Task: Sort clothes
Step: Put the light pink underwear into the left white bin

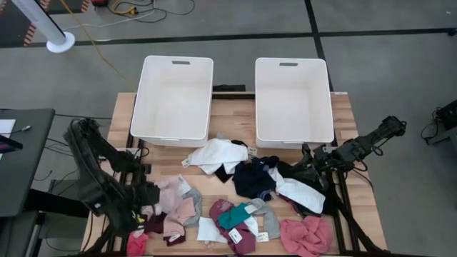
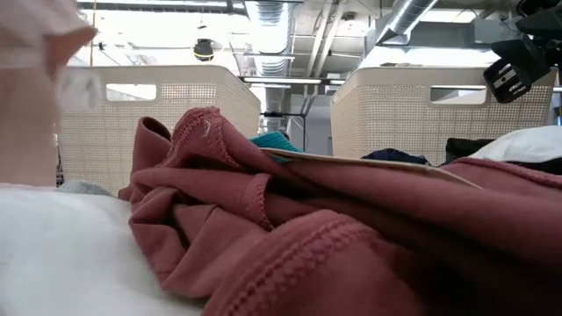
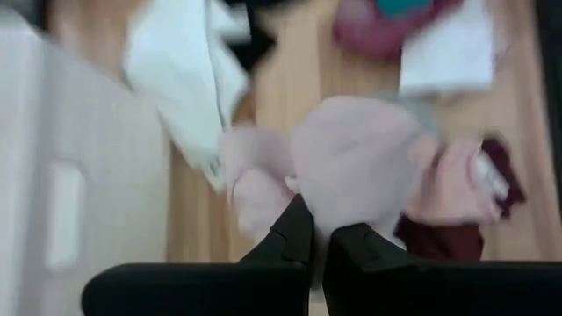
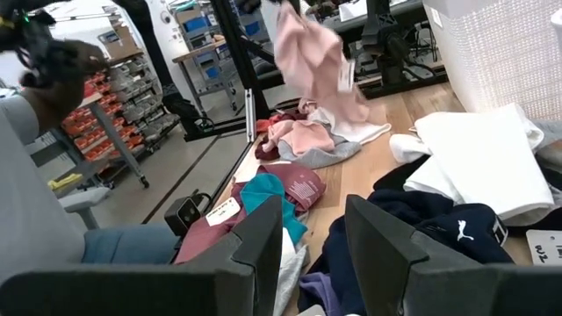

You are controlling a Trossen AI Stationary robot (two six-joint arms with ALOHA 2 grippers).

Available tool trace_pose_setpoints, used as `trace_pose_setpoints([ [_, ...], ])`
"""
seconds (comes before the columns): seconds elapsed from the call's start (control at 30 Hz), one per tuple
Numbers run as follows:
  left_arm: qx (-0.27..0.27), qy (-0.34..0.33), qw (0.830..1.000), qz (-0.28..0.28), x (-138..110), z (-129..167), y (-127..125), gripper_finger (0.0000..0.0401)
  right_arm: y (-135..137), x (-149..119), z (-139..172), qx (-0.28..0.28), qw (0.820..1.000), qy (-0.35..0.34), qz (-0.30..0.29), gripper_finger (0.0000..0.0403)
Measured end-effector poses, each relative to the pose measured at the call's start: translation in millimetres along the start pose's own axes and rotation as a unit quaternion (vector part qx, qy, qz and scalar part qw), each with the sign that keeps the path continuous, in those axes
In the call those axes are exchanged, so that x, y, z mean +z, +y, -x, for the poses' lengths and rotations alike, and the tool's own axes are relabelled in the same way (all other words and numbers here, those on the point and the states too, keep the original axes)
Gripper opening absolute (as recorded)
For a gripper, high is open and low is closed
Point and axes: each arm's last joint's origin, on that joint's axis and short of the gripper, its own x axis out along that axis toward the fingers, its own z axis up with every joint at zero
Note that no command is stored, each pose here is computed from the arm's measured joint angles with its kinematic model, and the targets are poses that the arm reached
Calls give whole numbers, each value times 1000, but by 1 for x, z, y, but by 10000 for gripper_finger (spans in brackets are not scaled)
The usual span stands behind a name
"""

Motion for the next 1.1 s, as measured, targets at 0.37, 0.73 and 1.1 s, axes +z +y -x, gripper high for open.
trace_pose_setpoints([
  [0.37, 127, -177, 975, -49, 41, 49, 48, 1, 0, 0, 0, 0, 1000, 0, 2, 143],
  [0.73, 338, -213, 916, -35, 67, 76, 111, 1, 0, 0, 0, 0, 1000, 0, 9, 143],
  [1.1, 426, -124, 896, 37, 76, 73, 181, 1, 0, 0, 0, 0, 1000, 0, 16, 143],
])
